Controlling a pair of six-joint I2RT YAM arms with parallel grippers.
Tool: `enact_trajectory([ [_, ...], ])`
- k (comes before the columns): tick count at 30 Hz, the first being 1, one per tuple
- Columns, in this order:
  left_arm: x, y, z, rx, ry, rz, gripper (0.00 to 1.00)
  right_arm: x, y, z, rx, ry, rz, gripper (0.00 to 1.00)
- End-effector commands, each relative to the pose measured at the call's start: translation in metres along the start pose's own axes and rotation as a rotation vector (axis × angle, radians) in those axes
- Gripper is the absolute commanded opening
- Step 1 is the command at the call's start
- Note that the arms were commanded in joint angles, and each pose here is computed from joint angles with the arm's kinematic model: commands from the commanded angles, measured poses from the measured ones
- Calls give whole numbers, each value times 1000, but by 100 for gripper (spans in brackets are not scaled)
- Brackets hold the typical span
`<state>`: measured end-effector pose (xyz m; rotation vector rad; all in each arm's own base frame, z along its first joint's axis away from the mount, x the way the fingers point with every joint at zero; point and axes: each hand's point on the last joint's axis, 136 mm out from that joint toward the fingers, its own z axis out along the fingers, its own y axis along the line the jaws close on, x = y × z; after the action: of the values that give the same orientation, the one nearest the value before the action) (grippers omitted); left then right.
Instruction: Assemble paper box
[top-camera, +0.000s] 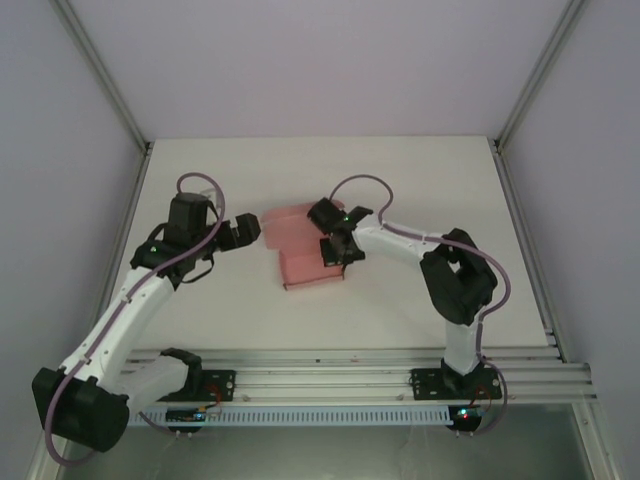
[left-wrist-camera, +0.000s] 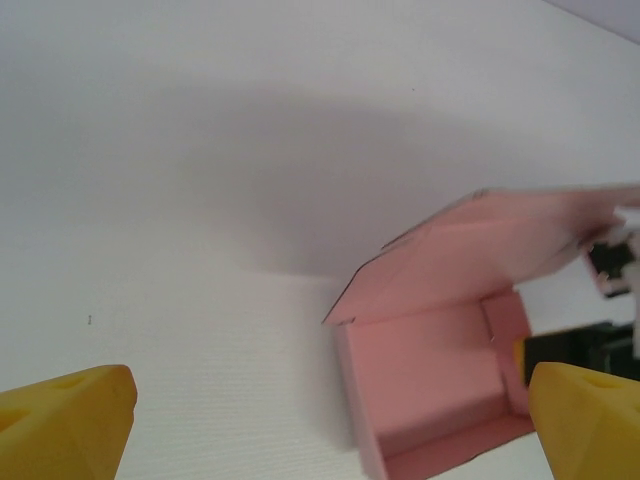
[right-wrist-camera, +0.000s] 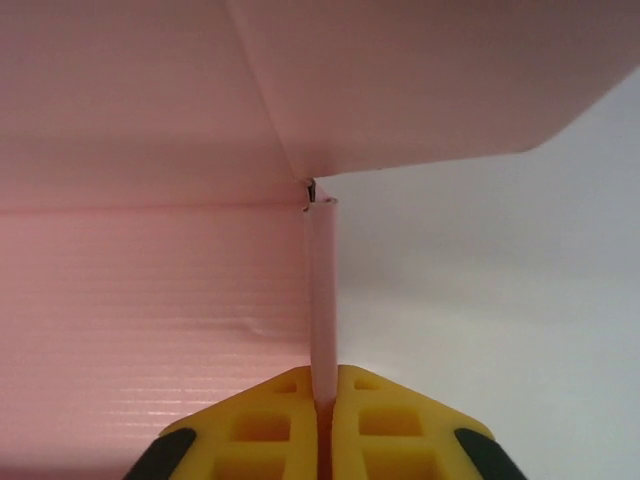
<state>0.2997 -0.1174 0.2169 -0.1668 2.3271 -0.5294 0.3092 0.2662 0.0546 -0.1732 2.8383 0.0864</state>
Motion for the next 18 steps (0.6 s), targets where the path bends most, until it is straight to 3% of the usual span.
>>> enact_trajectory([
  [1, -11, -12, -4, 42, -9, 34, 100, 2, -2, -7, 8, -40, 221, 12],
  [7, 1, -21, 6, 106, 61, 96, 99, -8, 4, -33, -48, -108, 173, 33],
  [11, 7, -27, 13, 141, 104, 173, 99, -32, -5, -76, -85, -230, 67, 69],
  [12, 6, -26, 17, 136, 114, 188, 99, -40, -8, -88, -91, -270, -4, 74],
  [14, 7, -27, 25, 136, 143, 223, 99, -57, -6, -107, -139, -351, -173, 95],
  [18, 15, -38, 43, 209, 222, 300, 100, -80, 1, -129, -310, -440, -495, 99],
])
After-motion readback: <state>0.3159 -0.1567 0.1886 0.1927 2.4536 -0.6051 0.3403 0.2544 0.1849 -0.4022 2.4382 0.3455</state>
